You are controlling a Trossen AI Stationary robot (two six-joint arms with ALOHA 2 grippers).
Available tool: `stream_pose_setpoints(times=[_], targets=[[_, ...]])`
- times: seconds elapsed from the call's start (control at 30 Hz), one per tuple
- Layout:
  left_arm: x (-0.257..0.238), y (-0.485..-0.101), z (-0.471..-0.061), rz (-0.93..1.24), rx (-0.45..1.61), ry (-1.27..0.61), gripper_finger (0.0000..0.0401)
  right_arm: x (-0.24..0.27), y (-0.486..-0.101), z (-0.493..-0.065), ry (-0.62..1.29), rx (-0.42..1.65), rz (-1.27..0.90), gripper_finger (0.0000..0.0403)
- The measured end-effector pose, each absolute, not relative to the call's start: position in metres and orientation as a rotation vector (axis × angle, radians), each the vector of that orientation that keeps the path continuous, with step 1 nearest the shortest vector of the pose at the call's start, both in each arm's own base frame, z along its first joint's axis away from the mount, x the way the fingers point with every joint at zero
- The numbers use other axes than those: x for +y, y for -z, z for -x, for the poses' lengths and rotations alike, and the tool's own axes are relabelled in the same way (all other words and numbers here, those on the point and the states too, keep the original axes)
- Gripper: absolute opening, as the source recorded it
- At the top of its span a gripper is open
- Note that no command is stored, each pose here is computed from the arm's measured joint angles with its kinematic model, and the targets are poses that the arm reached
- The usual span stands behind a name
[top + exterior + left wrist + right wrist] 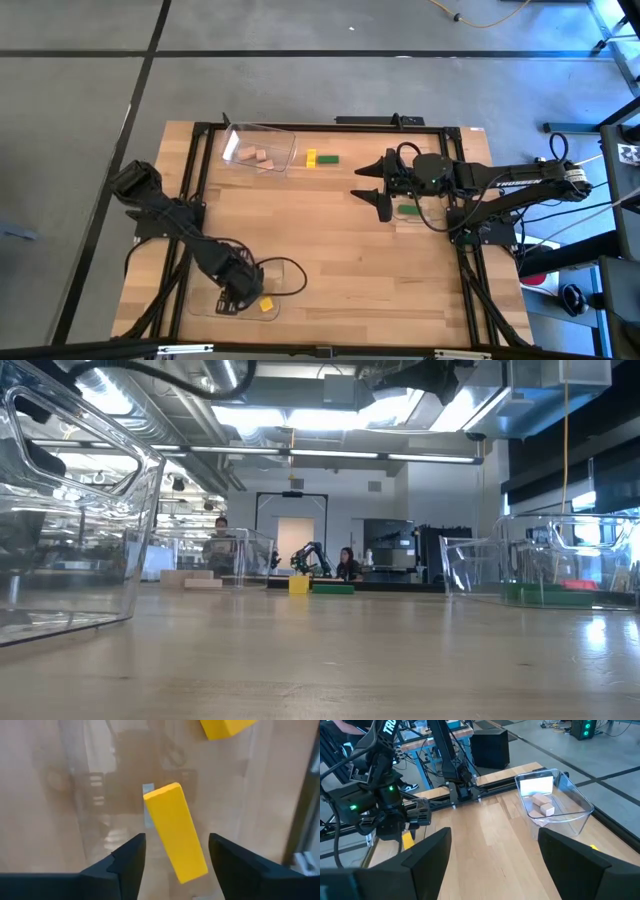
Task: Sort & place blocks by color
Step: Put the green block into the top right transparent bin
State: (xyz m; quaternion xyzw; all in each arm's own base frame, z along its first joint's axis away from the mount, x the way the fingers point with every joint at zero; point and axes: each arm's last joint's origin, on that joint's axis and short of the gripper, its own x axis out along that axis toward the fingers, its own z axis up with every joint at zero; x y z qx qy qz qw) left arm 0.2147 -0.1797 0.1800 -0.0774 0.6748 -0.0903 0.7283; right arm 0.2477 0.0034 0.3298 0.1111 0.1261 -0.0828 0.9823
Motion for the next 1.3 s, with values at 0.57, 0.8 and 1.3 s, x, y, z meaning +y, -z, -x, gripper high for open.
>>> stream_pose_setpoints(times=[0.57, 0.8, 1.3], targets=[[-0.107, -0.320, -0.208, 0.340, 0.940, 0.141, 0.0214, 0.003, -0.330, -0.248, 0.164, 0.254, -0.224, 0.0300], [-0.037, -0.370, -0.186, 0.230, 0.518, -0.079, 0.0214, 0.003, -0.330, -0.248, 0.164, 0.254, -0.225, 0.0300], [-0.009, -0.374, -0.201, 0.115, 0.036, 0.046, 0.0213, 0.004, -0.330, -0.248, 0.174, 0.247, -0.309, 0.0300]])
